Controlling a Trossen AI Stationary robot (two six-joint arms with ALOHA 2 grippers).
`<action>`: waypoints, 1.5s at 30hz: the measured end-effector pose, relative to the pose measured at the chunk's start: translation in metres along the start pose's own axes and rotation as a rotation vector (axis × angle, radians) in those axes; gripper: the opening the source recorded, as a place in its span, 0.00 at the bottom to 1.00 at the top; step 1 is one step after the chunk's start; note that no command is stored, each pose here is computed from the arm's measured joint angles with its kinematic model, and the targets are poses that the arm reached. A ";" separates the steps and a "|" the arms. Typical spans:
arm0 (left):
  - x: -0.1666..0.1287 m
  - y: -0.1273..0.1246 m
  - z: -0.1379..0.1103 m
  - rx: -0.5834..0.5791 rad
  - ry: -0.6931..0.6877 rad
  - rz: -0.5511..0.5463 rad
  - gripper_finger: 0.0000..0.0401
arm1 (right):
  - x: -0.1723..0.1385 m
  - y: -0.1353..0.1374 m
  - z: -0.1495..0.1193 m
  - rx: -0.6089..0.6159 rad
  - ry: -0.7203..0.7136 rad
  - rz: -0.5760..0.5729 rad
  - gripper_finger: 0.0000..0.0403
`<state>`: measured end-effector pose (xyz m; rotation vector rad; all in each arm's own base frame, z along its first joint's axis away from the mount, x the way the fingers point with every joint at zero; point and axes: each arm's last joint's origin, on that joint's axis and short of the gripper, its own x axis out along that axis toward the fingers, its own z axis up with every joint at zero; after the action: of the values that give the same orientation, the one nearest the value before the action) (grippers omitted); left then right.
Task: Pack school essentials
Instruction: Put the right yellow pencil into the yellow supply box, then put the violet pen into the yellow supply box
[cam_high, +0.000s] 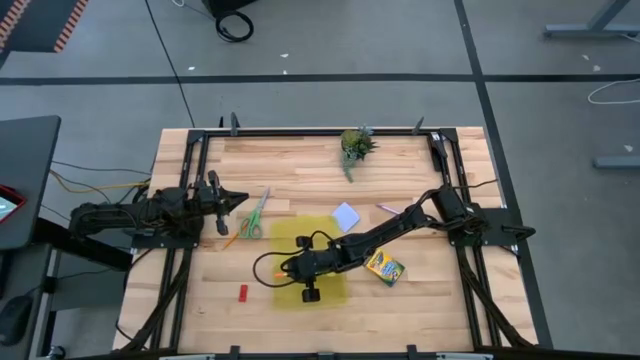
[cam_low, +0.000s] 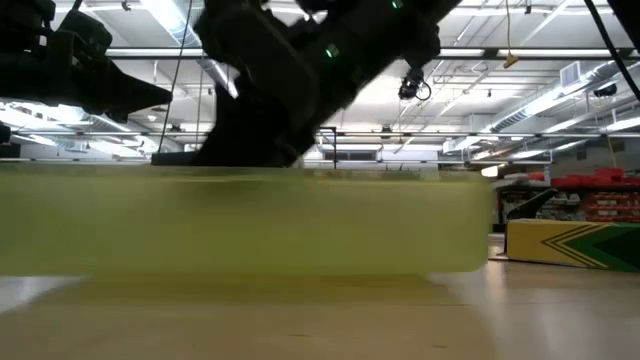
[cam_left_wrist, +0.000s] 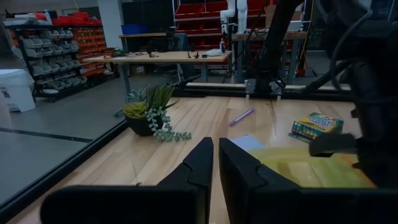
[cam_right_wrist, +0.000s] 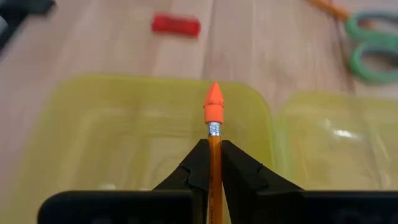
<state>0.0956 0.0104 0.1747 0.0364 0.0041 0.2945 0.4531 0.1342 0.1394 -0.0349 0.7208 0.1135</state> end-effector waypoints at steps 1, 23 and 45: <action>0.000 0.000 0.000 0.000 0.000 0.000 0.08 | 0.000 0.000 -0.002 0.002 0.006 -0.001 0.09; 0.000 0.000 0.000 0.000 -0.001 0.000 0.06 | 0.002 -0.003 -0.008 -0.010 0.019 0.028 0.24; 0.001 0.000 0.000 0.003 0.012 0.000 0.07 | -0.044 -0.028 0.032 0.031 -0.044 -0.042 0.29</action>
<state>0.0964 0.0104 0.1742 0.0379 0.0168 0.2944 0.4443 0.1042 0.1925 -0.0182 0.6772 0.0632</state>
